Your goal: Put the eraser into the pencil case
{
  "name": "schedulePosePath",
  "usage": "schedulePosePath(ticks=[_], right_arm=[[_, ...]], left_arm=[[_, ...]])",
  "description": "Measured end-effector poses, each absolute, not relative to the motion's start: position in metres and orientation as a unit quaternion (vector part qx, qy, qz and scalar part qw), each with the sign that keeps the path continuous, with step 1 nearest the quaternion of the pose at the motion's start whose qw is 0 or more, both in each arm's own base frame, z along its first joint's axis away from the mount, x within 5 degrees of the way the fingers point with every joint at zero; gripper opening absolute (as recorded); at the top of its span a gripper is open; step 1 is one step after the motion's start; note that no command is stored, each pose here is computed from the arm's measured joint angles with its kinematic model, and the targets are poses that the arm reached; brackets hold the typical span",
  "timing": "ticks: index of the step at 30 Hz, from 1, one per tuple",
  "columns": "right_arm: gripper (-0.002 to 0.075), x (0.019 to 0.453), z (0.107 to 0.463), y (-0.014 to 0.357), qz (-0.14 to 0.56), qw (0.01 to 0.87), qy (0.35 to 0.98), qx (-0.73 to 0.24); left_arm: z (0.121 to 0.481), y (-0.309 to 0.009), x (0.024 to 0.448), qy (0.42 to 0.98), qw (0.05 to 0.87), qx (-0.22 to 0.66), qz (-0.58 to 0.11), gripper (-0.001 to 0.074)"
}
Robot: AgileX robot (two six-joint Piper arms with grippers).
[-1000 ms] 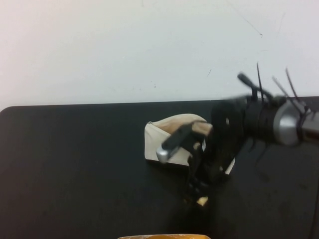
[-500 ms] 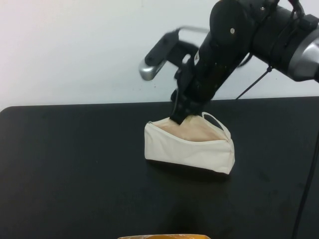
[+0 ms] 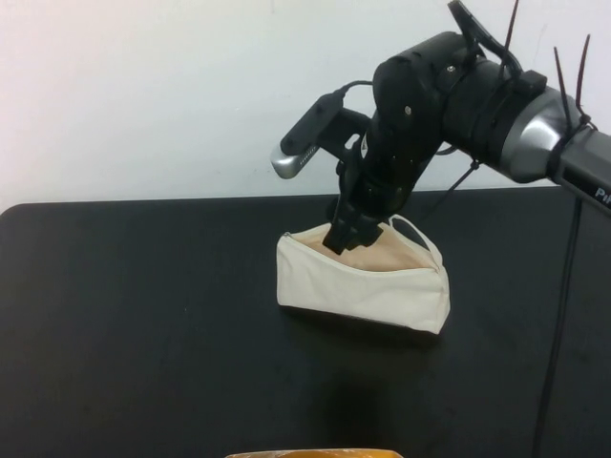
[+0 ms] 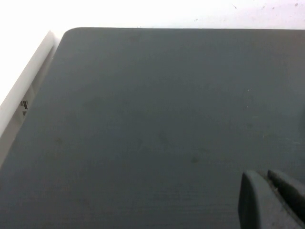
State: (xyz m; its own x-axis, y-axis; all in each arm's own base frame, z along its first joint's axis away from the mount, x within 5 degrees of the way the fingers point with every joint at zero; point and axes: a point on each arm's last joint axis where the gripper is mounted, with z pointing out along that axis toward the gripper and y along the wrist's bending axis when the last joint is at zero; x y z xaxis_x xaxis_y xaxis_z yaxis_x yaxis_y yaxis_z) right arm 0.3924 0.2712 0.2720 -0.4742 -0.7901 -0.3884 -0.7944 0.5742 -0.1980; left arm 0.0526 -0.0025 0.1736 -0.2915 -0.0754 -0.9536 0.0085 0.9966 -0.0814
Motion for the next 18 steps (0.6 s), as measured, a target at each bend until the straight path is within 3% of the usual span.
schedulePosePath(ticks=[4,8,12,16,18], right_arm=[[0.0445,0.393,0.275,0.272,0.007,0.229,0.860,-0.456],[0.0405,0.391,0.290,0.270,0.007,0.226,0.862,-0.453],[0.0263,0.381,0.326,0.262,0.005,0.240,0.857,-0.456],[0.0089,0.357,0.381,0.246,0.011,0.292,0.844,-0.451],[0.0037,0.340,0.412,0.234,0.014,0.319,0.836,-0.446]], left_arm=[[0.174,-0.003,0.053,0.803,0.595,-0.021,-0.035,-0.0001],[0.174,-0.003,0.053,0.803,0.595,-0.021,-0.035,-0.0001],[0.174,-0.003,0.053,0.803,0.595,-0.021,-0.035,-0.0001],[0.174,-0.003,0.053,0.803,0.595,-0.021,-0.035,-0.0001],[0.174,-0.003,0.053,0.803,0.595,-0.021,-0.035,-0.0001]])
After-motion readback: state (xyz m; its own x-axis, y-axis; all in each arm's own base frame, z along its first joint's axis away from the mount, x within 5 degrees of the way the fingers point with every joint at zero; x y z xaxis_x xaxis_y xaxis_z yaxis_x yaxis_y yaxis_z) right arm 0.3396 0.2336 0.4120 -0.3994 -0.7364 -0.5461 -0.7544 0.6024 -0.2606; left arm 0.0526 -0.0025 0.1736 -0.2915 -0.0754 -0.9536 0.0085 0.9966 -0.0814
